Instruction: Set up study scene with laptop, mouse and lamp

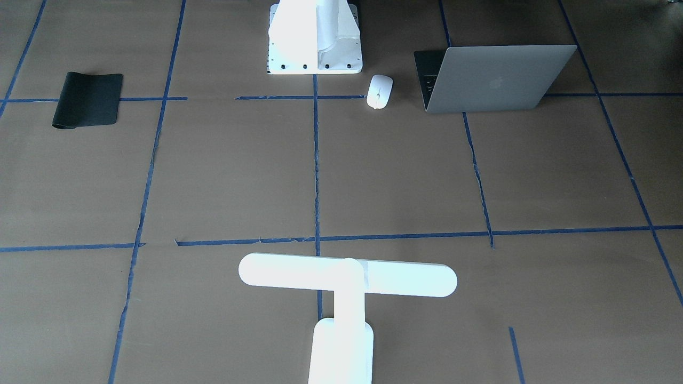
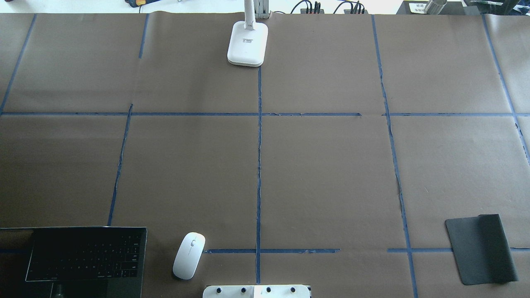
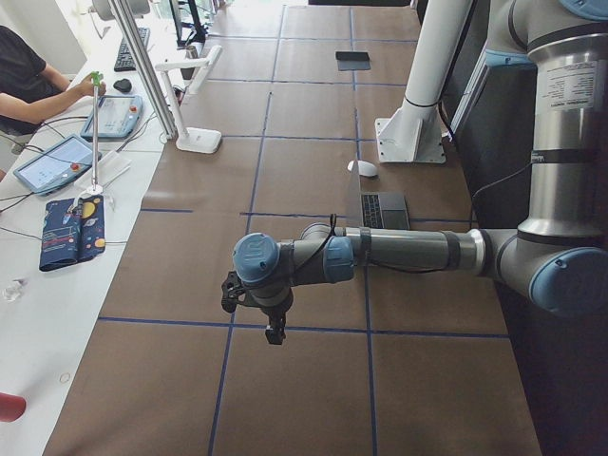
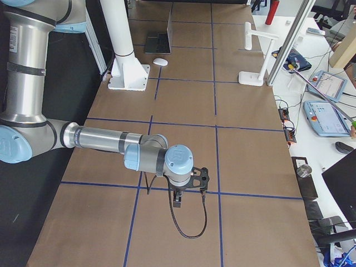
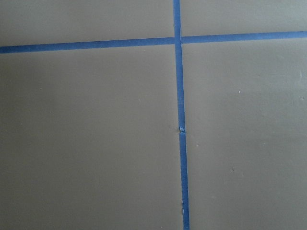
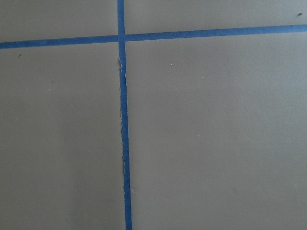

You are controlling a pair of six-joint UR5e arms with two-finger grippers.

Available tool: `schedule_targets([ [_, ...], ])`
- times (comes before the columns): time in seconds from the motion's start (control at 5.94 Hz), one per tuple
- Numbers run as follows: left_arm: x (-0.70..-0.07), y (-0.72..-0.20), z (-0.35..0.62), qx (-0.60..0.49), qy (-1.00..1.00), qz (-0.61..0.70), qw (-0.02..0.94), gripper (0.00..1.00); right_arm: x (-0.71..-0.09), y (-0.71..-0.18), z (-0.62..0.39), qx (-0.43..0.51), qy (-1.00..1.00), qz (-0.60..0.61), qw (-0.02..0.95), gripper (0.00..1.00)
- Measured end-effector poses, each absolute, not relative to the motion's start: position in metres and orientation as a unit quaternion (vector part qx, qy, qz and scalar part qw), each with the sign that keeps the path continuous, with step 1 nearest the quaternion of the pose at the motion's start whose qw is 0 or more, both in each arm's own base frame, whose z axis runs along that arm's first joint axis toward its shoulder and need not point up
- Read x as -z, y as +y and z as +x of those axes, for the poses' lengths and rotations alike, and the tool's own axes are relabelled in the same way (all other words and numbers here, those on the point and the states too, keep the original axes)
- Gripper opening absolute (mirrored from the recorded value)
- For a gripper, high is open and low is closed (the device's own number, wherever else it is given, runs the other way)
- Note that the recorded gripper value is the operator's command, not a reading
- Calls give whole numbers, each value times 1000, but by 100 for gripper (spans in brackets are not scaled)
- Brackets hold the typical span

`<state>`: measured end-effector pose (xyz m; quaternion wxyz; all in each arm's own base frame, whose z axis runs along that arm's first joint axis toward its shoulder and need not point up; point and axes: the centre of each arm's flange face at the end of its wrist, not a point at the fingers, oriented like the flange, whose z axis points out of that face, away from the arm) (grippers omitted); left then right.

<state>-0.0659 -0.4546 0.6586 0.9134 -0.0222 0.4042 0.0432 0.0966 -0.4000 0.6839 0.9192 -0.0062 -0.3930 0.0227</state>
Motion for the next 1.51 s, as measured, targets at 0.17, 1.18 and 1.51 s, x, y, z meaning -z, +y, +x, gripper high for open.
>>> schedule_targets([
  [0.17,-659,-455,-66,-43,404,-22,913,100,-684,-400,96,-24,-394,-6,919,100],
  [1.18,-651,-463,-67,-43,404,-16,914,100,-670,-406,97,-22,-396,9,918,100],
  [1.51,-639,-469,-67,-41,404,-10,914,100,-659,-410,98,-17,-390,21,920,100],
])
